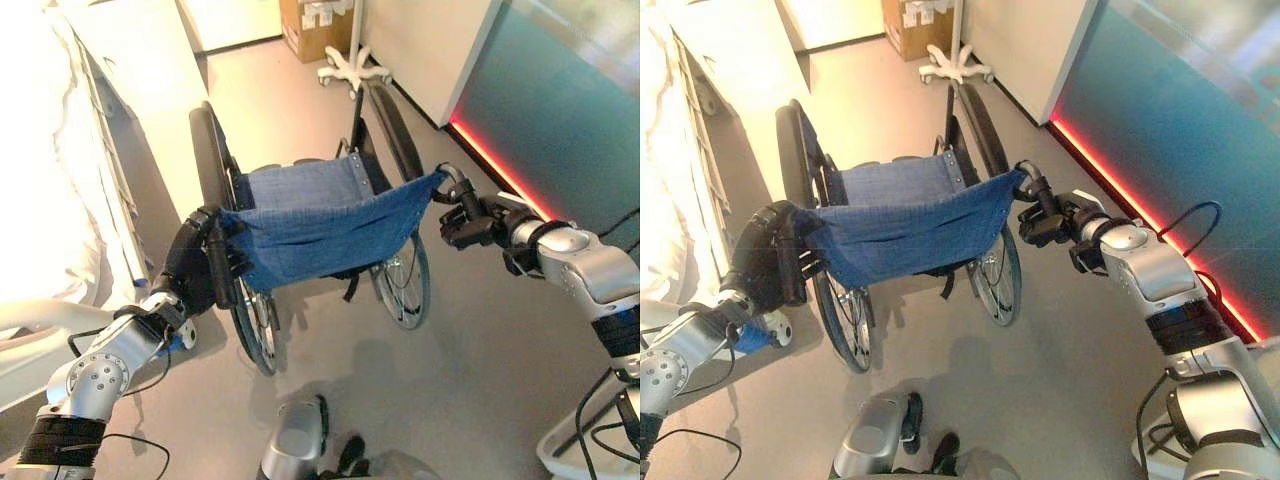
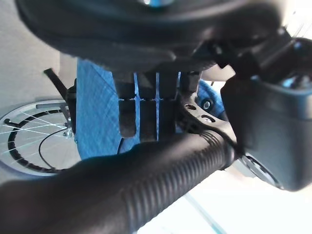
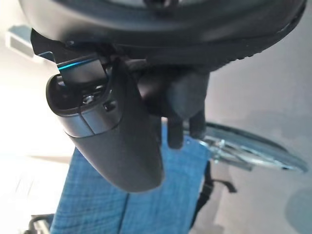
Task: Push the wheelchair next to the bed
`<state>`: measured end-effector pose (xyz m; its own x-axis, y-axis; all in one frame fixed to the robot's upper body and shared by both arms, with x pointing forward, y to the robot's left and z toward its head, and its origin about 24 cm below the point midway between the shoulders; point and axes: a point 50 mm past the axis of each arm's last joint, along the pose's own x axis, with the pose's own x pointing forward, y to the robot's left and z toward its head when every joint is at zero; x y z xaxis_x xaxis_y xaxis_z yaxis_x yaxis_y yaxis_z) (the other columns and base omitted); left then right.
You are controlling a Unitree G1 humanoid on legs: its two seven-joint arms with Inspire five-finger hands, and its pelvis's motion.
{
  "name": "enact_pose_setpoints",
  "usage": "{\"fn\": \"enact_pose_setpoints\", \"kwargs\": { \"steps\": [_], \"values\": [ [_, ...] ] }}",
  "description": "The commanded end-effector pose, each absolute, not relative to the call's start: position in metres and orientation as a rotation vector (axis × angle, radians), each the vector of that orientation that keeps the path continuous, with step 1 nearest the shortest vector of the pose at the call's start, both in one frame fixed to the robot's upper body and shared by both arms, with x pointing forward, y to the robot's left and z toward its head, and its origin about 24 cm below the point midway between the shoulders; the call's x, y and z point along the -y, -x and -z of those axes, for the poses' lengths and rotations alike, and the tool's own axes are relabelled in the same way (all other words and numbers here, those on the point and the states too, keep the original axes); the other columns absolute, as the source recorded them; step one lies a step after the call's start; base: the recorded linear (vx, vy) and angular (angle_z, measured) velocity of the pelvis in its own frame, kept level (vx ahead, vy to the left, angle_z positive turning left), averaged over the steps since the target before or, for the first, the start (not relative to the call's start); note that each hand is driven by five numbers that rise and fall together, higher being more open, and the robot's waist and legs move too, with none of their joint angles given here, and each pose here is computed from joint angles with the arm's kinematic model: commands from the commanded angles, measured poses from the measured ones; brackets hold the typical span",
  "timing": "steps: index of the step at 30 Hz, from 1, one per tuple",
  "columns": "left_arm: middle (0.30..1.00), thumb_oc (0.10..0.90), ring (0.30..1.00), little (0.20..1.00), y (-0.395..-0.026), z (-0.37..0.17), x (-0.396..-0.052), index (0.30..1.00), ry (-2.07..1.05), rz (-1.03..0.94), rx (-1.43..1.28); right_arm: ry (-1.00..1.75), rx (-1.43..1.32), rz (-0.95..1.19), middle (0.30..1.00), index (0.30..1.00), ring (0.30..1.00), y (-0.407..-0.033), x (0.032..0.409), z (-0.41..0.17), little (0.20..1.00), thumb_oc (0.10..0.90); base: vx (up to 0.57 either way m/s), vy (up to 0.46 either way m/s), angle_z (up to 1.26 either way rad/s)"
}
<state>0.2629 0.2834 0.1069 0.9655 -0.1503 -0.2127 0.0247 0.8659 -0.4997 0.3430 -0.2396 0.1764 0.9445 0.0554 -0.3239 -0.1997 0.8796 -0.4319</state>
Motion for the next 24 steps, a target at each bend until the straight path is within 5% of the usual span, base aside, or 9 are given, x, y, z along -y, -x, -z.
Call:
{"fn": "enact_pose_setpoints", "kwargs": {
  "steps": [1, 14, 24],
  "values": [
    [0.3, 0.4, 0.3, 0.3, -0.28, -0.23, -0.279, 0.3, 0.363, 0.261, 0.268, 0.493, -0.06, -0.344, 0.3, 0.3, 0.3, -0.337, 0.201, -0.203, 0.3, 0.4, 0.23, -0.029, 0.2],
    [0.3, 0.4, 0.3, 0.3, -0.286, -0.25, -0.274, 0.3, 0.372, 0.31, 0.314, 0.502, -0.021, -0.322, 0.3, 0.3, 0.3, -0.342, 0.209, -0.215, 0.3, 0.4, 0.16, -0.14, 0.36],
    [0.3, 0.4, 0.3, 0.3, -0.282, -0.255, -0.274, 0.3, 0.375, 0.297, 0.35, 0.524, 0.018, -0.355, 0.3, 0.3, 0.3, -0.338, 0.19, -0.244, 0.3, 0.4, 0.2, -0.344, 0.44]
  ]
}}
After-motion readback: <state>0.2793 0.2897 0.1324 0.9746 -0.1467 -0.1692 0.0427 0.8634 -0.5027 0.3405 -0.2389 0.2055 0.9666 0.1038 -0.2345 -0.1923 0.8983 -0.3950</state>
